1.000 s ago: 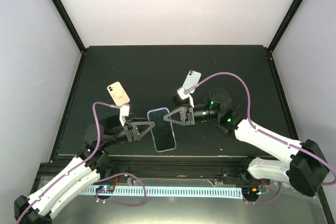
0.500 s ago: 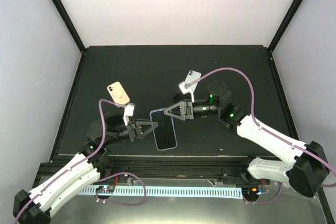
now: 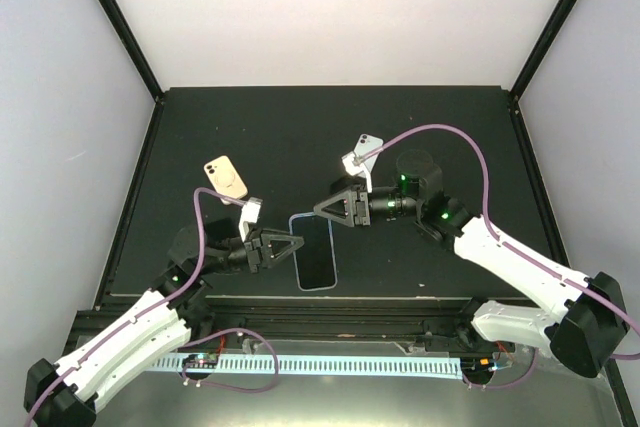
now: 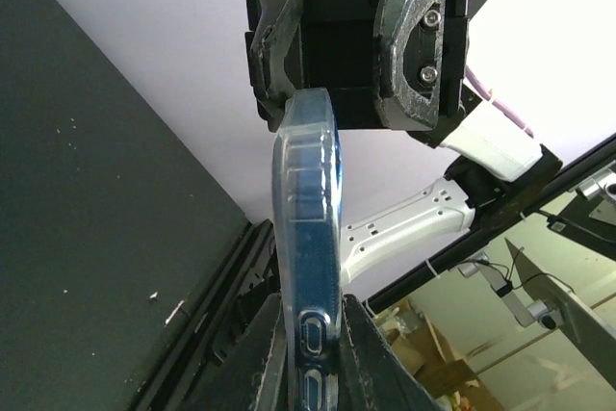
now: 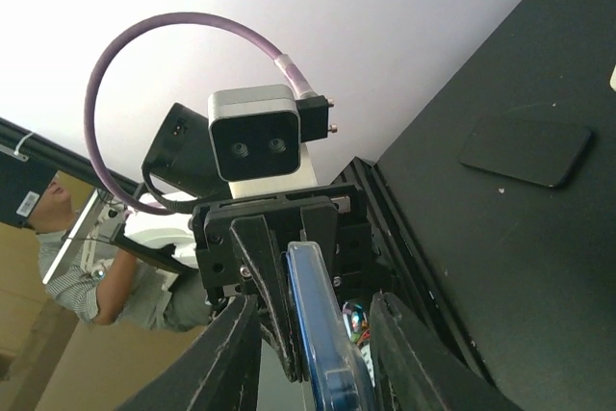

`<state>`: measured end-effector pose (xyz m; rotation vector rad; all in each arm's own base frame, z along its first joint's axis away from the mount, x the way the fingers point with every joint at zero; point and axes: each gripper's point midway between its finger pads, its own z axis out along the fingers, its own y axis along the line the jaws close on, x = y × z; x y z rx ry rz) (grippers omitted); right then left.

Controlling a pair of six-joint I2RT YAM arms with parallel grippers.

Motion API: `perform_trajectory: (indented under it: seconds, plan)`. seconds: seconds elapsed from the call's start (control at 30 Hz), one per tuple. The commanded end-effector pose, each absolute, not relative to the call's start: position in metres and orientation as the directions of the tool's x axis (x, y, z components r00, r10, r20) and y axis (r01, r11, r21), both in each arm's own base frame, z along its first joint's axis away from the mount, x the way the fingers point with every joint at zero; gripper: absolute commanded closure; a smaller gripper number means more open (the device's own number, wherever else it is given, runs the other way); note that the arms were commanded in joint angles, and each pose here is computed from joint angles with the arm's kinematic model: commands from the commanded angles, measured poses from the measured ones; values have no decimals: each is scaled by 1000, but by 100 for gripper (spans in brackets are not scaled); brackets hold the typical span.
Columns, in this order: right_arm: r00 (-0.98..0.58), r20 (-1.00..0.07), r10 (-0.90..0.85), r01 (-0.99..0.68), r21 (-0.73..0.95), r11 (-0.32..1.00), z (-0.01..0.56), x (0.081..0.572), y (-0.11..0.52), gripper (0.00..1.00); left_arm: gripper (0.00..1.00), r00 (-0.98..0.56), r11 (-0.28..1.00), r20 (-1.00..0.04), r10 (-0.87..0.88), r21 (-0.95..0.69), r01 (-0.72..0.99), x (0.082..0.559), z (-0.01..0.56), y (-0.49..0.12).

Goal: Put the phone into the phone case

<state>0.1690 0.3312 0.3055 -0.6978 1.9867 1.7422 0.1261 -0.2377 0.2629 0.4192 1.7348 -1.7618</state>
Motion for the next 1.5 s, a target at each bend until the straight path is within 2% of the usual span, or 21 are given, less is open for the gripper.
perform_trajectory:
  seconds: [0.0,0.27,0.33,0.47,0.53,0.63,0.77,0.8,1.03,1.13,1.17,1.2,1.47]
  plan:
    - [-756,-643,-121,-652,755,62,317,163,330,67,98,-717,53,-655,-238,-746,664,127,287,-236]
    - [-761,-620,-189,-642,762,89,295,160,330,62,98,-709,81,-655,-263,-747,660,131,288,-233]
    - [-759,-621,-195,-645,758,98,292,159,329,68,98,-709,89,-651,-270,-750,655,134,287,-233]
    - [-755,-628,-190,-652,749,115,289,160,327,88,98,-707,103,-650,-277,-752,651,137,287,-232]
    - [-753,-633,-179,-656,743,132,288,162,326,93,99,-710,120,-648,-278,-756,643,139,285,-232]
    - [-753,-635,-176,-657,739,146,285,165,326,99,98,-711,174,-648,-273,-760,626,146,278,-232]
    - [-754,-635,-168,-656,736,168,282,170,327,99,98,-714,221,-643,-277,-766,604,152,270,-230]
    - [-754,-635,-166,-657,733,177,281,172,327,96,99,-713,231,-644,-278,-765,601,154,268,-230]
    - [-749,-658,-78,-638,685,352,274,199,309,39,98,-693,351,-655,-300,-752,559,174,255,-224]
    - [-748,-662,-45,-611,660,438,266,210,297,20,98,-685,439,-666,-294,-731,522,189,248,-220]
    - [-741,-671,-37,-604,641,474,264,213,291,4,98,-689,511,-663,-292,-717,473,205,240,-215]
    - [-737,-675,-36,-604,633,485,264,214,288,1,98,-691,527,-662,-292,-714,461,211,238,-214]
    - [-706,-707,-33,-587,558,587,265,222,270,0,99,-753,601,-601,-266,-715,358,278,218,-206]
